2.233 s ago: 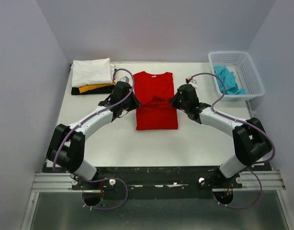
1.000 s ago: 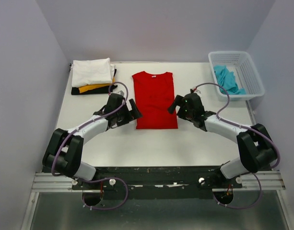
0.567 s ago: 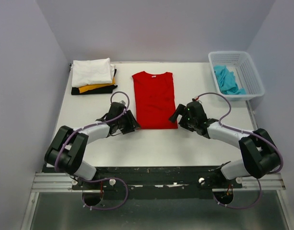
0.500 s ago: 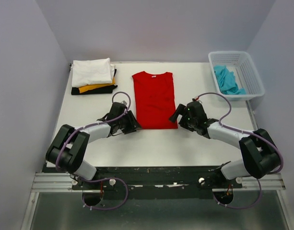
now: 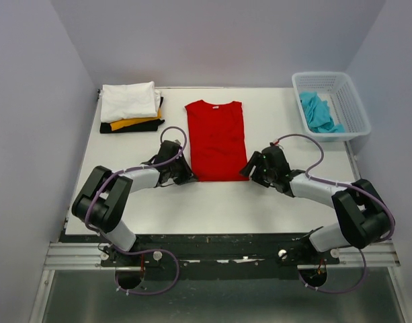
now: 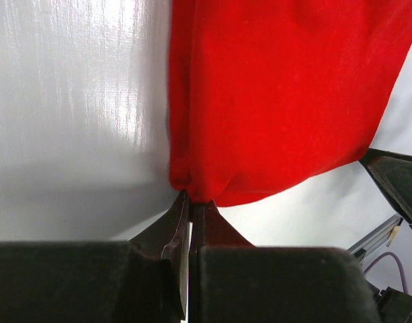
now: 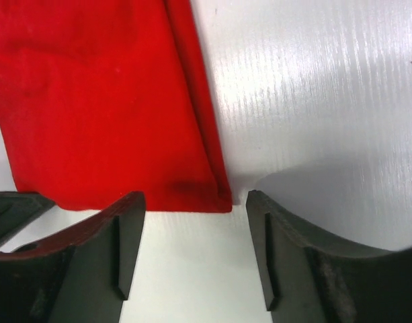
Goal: Fold and stack the t-shirts
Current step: Grab one side of the 2/3 rectangular tshirt with both arms
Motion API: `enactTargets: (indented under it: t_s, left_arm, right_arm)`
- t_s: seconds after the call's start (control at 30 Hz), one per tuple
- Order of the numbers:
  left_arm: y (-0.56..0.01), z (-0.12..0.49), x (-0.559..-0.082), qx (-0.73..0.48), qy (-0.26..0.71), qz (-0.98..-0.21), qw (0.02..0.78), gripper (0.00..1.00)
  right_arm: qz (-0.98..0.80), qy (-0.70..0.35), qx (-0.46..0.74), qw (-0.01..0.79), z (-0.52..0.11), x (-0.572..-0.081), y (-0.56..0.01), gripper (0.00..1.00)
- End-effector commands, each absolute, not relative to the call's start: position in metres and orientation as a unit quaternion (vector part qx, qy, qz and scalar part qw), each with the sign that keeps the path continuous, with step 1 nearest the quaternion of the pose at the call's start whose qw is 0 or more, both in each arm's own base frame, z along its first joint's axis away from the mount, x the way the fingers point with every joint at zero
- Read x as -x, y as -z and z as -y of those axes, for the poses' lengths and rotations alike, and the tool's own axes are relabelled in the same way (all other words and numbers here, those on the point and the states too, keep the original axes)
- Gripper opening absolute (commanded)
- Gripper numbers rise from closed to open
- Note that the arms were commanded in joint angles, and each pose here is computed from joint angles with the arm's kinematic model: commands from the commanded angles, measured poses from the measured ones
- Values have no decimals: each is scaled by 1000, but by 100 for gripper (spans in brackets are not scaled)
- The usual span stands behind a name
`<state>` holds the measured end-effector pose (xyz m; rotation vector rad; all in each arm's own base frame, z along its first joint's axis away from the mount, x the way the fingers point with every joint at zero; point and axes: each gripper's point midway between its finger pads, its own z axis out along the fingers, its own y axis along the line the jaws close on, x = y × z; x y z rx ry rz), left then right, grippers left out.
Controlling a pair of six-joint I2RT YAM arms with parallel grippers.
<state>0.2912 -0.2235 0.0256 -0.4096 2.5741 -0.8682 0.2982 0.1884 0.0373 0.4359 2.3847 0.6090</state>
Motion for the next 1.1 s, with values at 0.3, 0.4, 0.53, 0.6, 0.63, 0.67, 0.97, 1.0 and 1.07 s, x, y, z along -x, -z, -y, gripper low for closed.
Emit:
enactTargets:
  t_s: [0.3, 0.4, 0.53, 0.6, 0.63, 0.67, 0.97, 1.0, 1.07]
  left_arm:
    - [-10, 220, -258, 140, 298, -926, 187, 0]
    - [2, 212, -227, 139, 267, -937, 178, 0]
    - [17, 205, -178, 144, 257, -941, 165, 0]
    - [22, 204, -155, 142, 259, -942, 158, 0]
    - [26, 202, -141, 139, 255, -945, 151, 0]
    - [28, 201, -131, 140, 250, -947, 145, 0]
    - [14, 198, -66, 110, 205, -964, 129, 0]
    - [9, 198, -63, 108, 205, -964, 133, 0]
    - [-6, 203, -63, 97, 220, -959, 150, 0]
  right_arm:
    - [-915, -279, -147, 252, -203, -269, -16, 4]
    - [-921, -282, -141, 228, -197, -243, -7, 1]
    - [-930, -294, -116, 187, -192, -198, 2, 1]
    - [-936, -299, -95, 162, -189, -175, 4, 1]
    - [-939, -301, -85, 140, -186, -159, 6, 1]
    - [-940, -307, -78, 125, -186, -148, 5, 1]
    - [-937, -326, -79, 103, -171, -96, -26, 1]
    - [-934, -332, -78, 108, -171, -94, -30, 1]
    - [-928, -346, -74, 117, -172, -92, -38, 1]
